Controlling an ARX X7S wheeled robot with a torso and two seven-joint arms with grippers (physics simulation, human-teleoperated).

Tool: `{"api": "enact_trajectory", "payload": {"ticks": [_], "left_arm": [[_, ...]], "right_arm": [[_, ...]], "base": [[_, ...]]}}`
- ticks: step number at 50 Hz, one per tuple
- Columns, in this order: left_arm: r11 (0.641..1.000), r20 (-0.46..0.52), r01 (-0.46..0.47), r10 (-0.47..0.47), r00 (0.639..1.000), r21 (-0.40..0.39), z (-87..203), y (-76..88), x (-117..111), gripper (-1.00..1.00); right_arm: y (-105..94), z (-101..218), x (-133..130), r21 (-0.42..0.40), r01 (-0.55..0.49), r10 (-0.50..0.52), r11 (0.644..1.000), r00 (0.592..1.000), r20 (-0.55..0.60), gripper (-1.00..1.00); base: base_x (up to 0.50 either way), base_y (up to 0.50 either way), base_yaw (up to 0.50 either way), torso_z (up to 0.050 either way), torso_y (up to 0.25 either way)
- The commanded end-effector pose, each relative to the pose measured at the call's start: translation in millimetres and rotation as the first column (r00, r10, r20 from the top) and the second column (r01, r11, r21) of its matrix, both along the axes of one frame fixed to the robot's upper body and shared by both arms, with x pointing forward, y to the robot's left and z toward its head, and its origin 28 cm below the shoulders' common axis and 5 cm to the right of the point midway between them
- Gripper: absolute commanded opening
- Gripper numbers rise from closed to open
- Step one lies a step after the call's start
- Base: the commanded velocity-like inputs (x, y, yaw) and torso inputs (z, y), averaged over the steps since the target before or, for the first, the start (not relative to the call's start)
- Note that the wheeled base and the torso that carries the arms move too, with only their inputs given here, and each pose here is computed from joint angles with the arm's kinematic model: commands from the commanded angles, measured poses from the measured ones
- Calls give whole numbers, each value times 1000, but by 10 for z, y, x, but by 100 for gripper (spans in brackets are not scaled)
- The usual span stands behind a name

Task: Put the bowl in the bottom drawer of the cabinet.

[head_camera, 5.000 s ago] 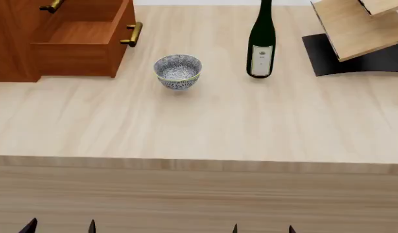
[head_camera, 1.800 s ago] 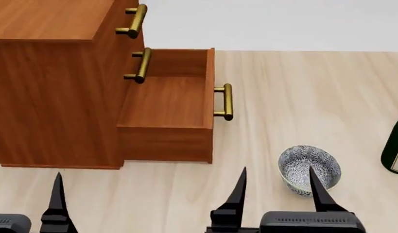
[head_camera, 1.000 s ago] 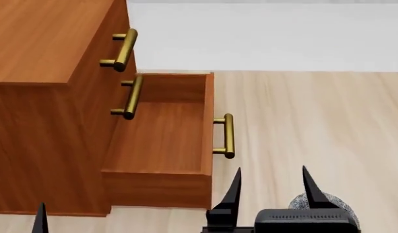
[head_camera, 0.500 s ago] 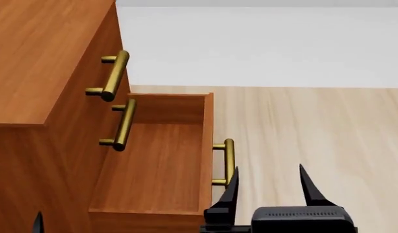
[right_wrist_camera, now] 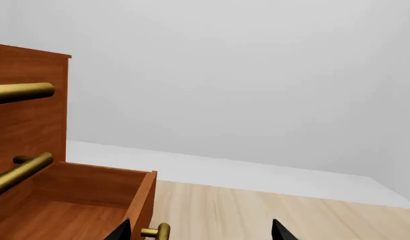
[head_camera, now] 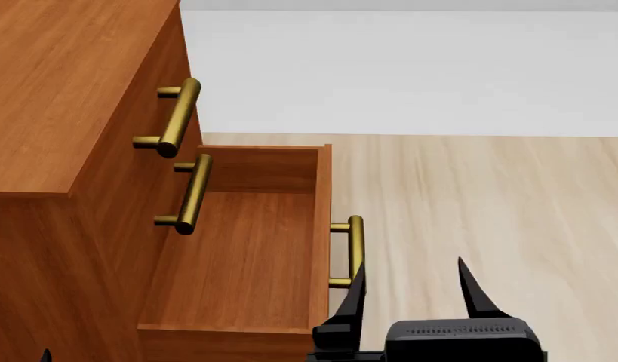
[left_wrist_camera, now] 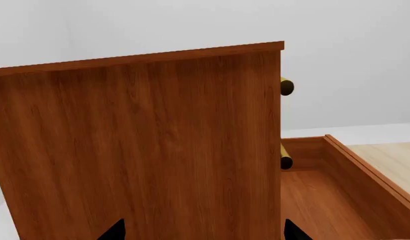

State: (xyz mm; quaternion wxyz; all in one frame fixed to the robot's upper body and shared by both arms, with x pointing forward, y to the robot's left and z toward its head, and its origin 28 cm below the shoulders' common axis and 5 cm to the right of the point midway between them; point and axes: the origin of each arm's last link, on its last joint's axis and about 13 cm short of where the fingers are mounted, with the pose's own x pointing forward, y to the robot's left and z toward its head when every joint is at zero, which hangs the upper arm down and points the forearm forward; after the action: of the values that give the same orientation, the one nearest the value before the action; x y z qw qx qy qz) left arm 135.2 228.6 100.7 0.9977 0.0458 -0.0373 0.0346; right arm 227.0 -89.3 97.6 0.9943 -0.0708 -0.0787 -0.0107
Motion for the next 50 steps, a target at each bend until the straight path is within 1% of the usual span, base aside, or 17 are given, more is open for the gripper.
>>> {"api": "enact_trajectory", "payload": {"ticks": [1,3,32,33,34,35,36,37,38,39,43,50], "left_arm": [[1000,-6,-3,3,1000,-1,-13,6,-13,100],[1000,-9,-20,20,1000,13,-19,11,-5,100],[1000,-7,-15,15,1000,11,-13,6,-6,100],[1000,-7,-15,15,1000,11,-13,7,-8,100],[1000,-8,-22,22,1000,11,-17,6,-8,100],[1000,-13,-21,21,1000,5,-27,3,0,100],[1000,-13,-21,21,1000,5,-27,3,0,100],[1000,-15,-21,21,1000,13,-40,-2,4,100],[1000,-16,-19,19,1000,16,-37,-2,3,100],[1000,-15,-20,20,1000,15,-37,2,4,100],[1000,-14,-24,24,1000,17,-42,-1,7,100],[1000,-16,-19,20,1000,15,-53,-14,4,100]], "right_arm": [[6,-14,2,3,10,-10,1000,1000,-18,100],[2,-11,0,7,18,-17,1000,1000,-24,100],[1,-38,7,4,18,-18,1000,1000,-21,100],[2,-4,-11,4,19,-18,1000,1000,-21,100],[11,-22,2,-1,15,-15,1000,1000,-16,100],[15,-62,28,-28,22,-23,999,1000,-13,100],[16,-64,29,-28,22,-23,999,1000,-13,100],[11,-103,49,-19,24,-24,1000,999,-36,100],[9,-111,50,13,9,-8,1000,999,-48,100],[7,-119,47,2,12,-12,1000,999,-50,100],[-11,-139,42,11,23,-22,1000,997,-74,100],[-19,-143,32,6,33,-33,999,997,-73,100]], "base": [[500,0,0,0,0],[451,0,0,0,0],[0,0,0,0,0],[0,0,0,0,0],[0,0,0,0,0],[0,0,0,0,0],[0,0,0,0,0],[0,0,0,0,0],[0,0,0,0,0],[0,0,0,0,0],[0,0,0,0,0],[0,0,0,0,0]]}}
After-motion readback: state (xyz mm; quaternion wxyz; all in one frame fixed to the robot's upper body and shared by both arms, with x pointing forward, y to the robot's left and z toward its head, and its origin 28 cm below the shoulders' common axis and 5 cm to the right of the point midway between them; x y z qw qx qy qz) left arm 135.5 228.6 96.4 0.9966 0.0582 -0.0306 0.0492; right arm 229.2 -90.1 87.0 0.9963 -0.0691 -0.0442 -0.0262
